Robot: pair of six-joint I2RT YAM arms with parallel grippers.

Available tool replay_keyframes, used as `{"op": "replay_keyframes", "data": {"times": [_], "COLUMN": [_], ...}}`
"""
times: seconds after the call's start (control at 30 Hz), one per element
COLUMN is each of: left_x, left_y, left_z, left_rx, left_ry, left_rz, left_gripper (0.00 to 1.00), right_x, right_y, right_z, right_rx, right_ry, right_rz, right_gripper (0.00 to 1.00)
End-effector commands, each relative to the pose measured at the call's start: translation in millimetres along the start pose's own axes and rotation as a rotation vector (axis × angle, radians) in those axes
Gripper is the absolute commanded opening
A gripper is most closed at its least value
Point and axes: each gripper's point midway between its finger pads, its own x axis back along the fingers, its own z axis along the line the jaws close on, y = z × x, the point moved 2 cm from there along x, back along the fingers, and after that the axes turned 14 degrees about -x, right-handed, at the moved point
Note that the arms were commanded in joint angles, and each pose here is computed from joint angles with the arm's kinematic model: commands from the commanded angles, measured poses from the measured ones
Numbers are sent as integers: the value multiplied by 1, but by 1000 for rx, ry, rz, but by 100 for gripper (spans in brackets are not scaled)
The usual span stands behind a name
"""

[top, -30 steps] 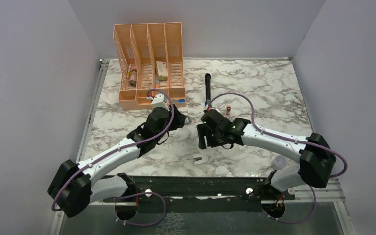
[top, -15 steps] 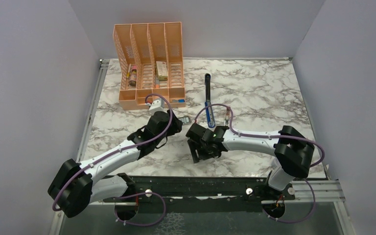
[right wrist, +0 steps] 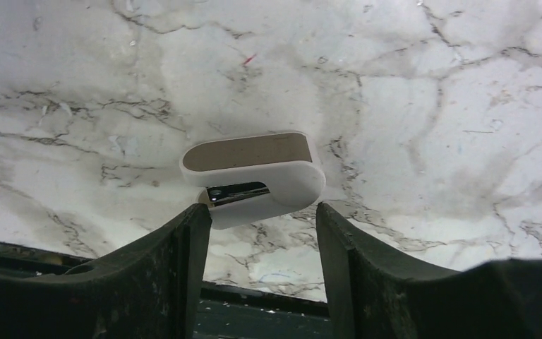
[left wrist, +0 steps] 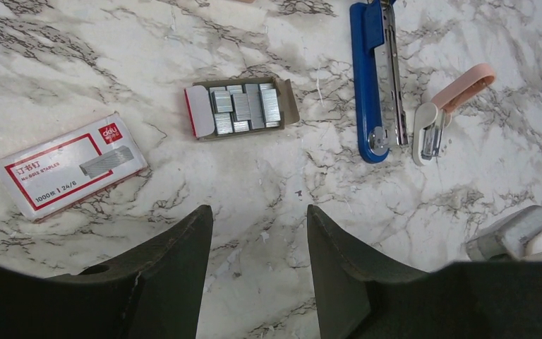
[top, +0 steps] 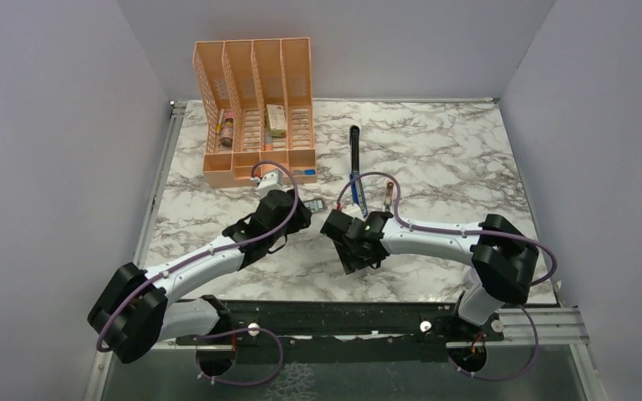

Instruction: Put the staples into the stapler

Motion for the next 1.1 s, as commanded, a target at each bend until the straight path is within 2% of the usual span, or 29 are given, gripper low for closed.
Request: {"op": "replay_keyframes", "data": {"times": [0.0, 0.07, 0.13, 0.23, 0.3, 0.43, 0.53, 0.73, 0.87, 1.07], "left_x": [-5, -6, -8, -11, -15, -23, -21, -18, -18, -19], "left_y": [-4, -7, -12, -20, -35, -56, -71, -88, -104, -118], "left_z": [-4, -7, -15, -38, -53, -81, -107, -128, -131, -124], "left_rx": [5, -4, -23, -59, -87, -183, -287, -370, -423, -498], "left_ry": [-22, -45, -106, -250, -349, -489, -603, -701, -736, -707], "left_rz": [18, 32, 53, 90, 162, 255, 280, 302, 342, 387], "left_gripper": [53, 54, 55, 57, 59, 60, 60, 60, 55, 37], "right_x": [10, 15, 20, 26, 28, 22, 17, 12, 9, 5], "right_y": [14, 18, 20, 23, 24, 24, 22, 18, 17, 18], "right_z": [-15, -12, -14, -19, -25, -48, -59, -66, -67, -68], "right_rx": [-44, -89, -131, -198, -261, -434, -529, -589, -580, -572], "right_ry": [-48, -4, 18, 38, 52, 82, 144, 209, 204, 200], "right_rz": [-66, -78, -87, -113, -123, -98, -75, -48, -42, -41], "right_gripper": [57, 43, 39, 44, 49, 50, 50, 50, 50, 50]}}
